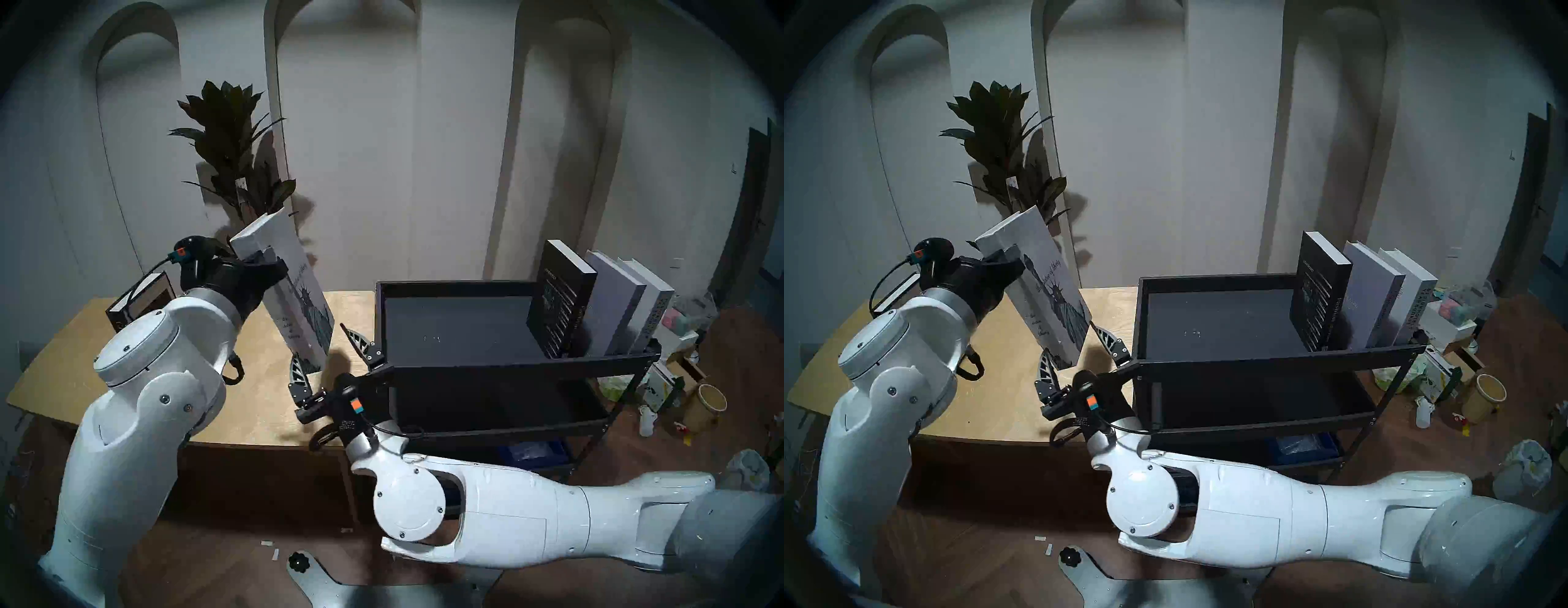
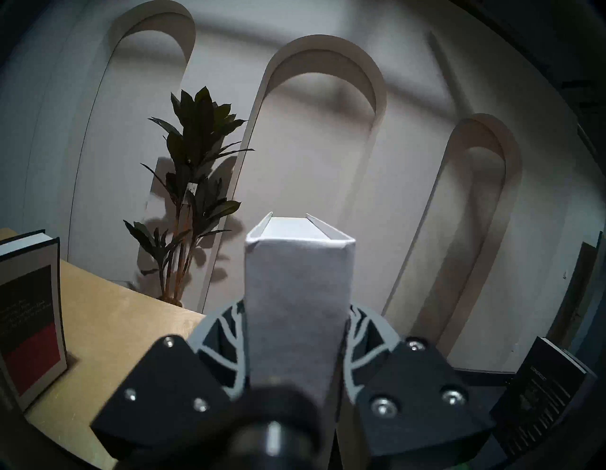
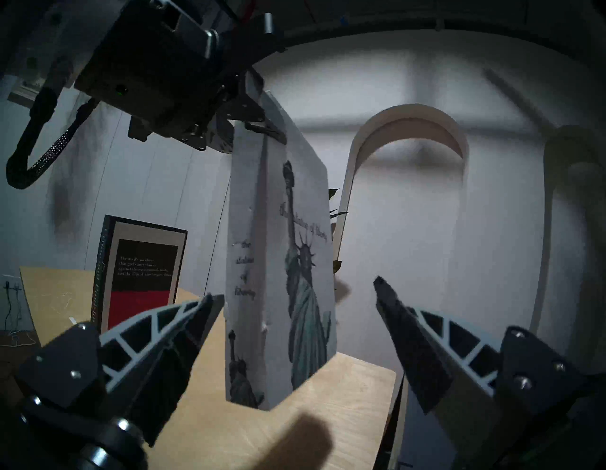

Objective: Move the books from the display table onto the shelf, standing them upright with spines facing out and tallest at one end

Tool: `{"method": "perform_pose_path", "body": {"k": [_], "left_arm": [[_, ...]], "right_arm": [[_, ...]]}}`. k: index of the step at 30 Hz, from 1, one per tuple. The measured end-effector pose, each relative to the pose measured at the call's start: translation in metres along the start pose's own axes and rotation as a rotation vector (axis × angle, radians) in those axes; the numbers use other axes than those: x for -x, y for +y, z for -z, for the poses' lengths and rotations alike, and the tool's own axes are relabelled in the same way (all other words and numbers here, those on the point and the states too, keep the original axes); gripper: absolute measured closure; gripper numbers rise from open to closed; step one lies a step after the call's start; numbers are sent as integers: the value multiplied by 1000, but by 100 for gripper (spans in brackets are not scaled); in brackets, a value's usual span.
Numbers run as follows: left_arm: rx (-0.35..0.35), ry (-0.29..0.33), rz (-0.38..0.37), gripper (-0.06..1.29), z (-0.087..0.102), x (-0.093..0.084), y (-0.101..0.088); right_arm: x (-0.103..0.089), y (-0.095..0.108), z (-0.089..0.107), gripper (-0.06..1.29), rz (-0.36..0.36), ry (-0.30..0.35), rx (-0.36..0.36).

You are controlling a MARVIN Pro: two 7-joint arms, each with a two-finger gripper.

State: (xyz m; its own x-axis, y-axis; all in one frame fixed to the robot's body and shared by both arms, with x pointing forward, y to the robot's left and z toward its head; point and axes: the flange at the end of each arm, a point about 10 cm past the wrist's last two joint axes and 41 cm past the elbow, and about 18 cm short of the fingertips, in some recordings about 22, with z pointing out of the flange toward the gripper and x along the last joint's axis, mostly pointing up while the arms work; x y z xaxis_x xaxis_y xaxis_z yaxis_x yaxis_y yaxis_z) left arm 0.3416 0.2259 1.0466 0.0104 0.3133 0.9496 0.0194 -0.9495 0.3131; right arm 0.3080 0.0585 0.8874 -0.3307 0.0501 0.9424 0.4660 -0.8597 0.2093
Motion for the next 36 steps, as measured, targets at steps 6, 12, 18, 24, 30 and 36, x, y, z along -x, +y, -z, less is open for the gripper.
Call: {"method": "perform_pose_path", "body": {"k": [6, 12, 18, 24, 30, 36], "left_arm": [[-31, -27, 16, 87, 7, 3, 6], [-84, -47, 29, 87, 10, 5, 6], [-139, -56, 43, 87, 10, 3, 6], [-183, -63, 58, 87, 10, 1, 7], [-204, -80, 76, 87, 10, 2, 13], [-217, -95, 91, 88, 10, 3, 19]], "right_arm": [[-13, -17, -9, 2, 7, 22, -7], [-15, -27, -21, 2, 35, 26, 14], [-13, -34, -37, 2, 79, 21, 54], [-8, -39, -50, 2, 120, 11, 88], [-2, -48, -61, 2, 158, -6, 114], [3, -58, -67, 2, 182, -23, 133]]}}
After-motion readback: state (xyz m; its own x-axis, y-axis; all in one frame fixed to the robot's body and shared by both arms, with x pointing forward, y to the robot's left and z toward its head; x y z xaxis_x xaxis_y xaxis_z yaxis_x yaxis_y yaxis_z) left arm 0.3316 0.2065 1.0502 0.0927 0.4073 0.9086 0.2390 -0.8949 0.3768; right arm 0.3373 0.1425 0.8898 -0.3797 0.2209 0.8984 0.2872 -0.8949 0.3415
